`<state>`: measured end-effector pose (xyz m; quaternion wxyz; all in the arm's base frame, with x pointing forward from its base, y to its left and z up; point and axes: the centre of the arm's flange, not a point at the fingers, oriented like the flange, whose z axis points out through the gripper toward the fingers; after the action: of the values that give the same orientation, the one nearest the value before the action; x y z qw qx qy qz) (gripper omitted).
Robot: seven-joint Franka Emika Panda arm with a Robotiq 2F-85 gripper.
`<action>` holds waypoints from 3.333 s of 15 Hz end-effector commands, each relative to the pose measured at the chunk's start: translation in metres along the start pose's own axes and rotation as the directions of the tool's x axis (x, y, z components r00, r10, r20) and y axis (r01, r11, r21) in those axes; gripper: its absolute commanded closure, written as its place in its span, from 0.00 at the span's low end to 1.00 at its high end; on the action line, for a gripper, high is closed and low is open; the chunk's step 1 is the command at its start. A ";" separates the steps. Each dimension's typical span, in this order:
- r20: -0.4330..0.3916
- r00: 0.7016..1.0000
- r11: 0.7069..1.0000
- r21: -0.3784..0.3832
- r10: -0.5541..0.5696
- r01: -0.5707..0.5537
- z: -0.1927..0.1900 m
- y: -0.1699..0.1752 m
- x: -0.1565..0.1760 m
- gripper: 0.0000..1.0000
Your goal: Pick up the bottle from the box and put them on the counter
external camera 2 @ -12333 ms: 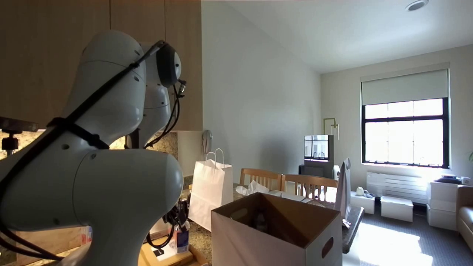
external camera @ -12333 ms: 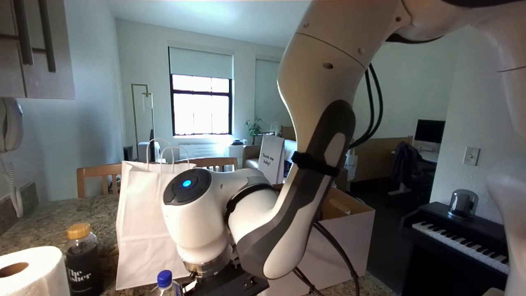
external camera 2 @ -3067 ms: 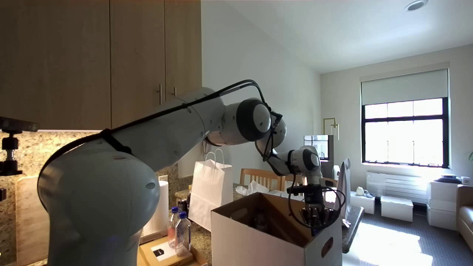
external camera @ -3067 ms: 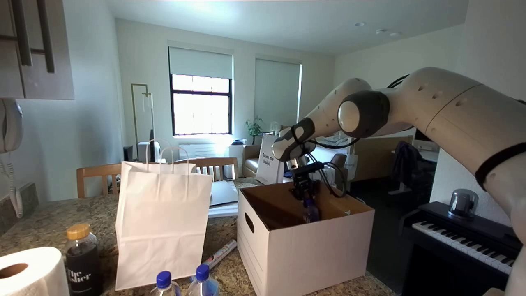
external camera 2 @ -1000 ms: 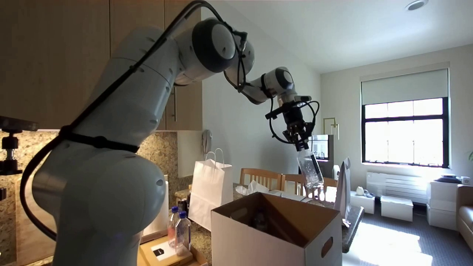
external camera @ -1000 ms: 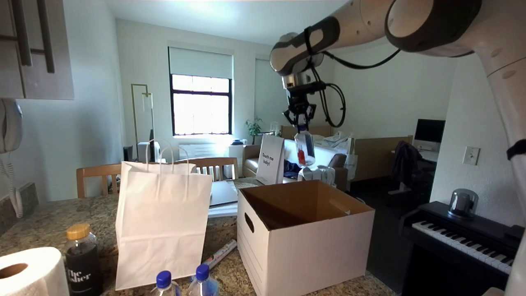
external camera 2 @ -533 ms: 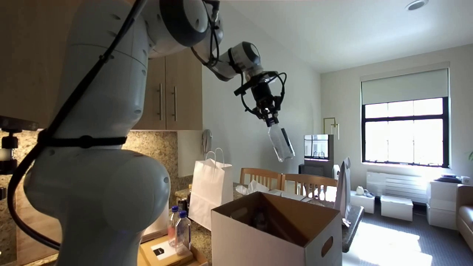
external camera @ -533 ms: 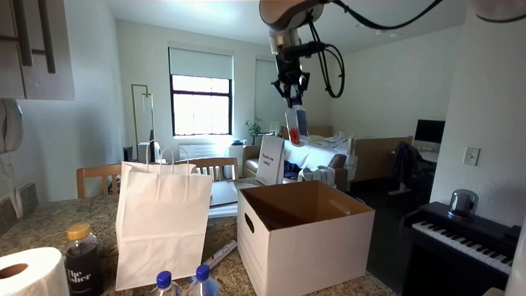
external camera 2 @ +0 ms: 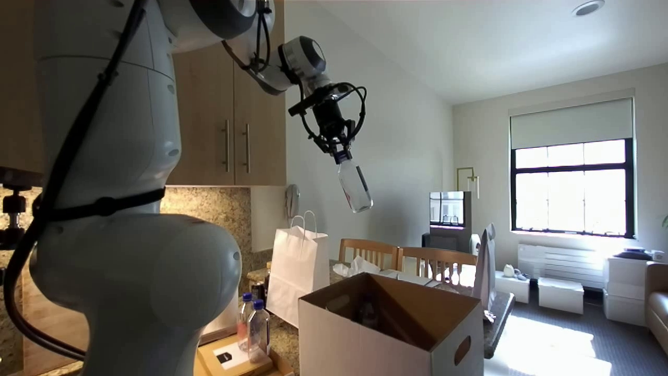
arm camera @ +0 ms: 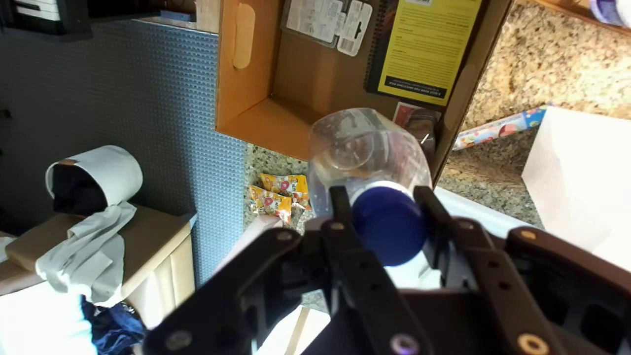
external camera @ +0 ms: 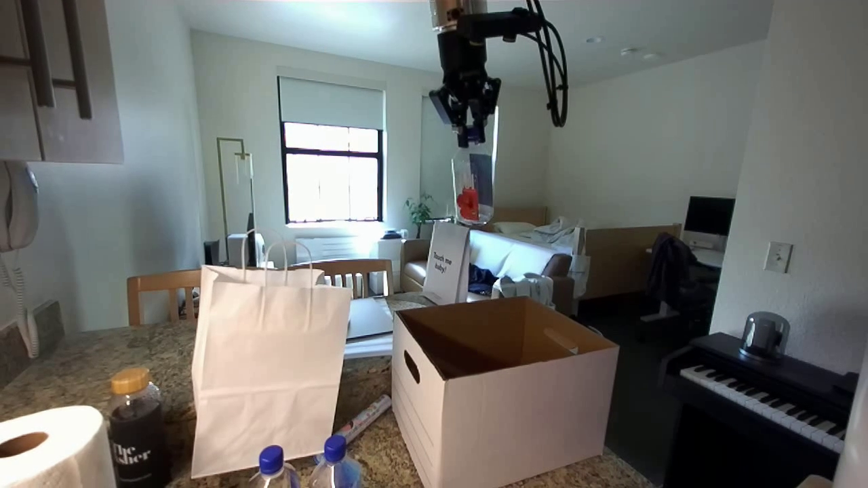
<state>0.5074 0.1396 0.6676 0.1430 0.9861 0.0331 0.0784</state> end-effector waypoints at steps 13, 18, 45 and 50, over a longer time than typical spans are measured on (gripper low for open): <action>0.106 0.911 0.913 0.141 -0.398 0.383 0.070 -0.063 0.037 0.86; 0.118 0.781 0.789 0.122 -0.614 0.602 0.082 -0.176 0.012 0.86; -0.047 0.497 0.495 0.053 -0.866 0.867 0.091 -0.258 -0.181 0.88; -0.096 0.399 0.391 0.096 -0.912 0.916 0.098 -0.300 -0.229 0.88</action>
<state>0.3108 0.3789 0.4713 0.1247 0.8319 0.5407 -0.0017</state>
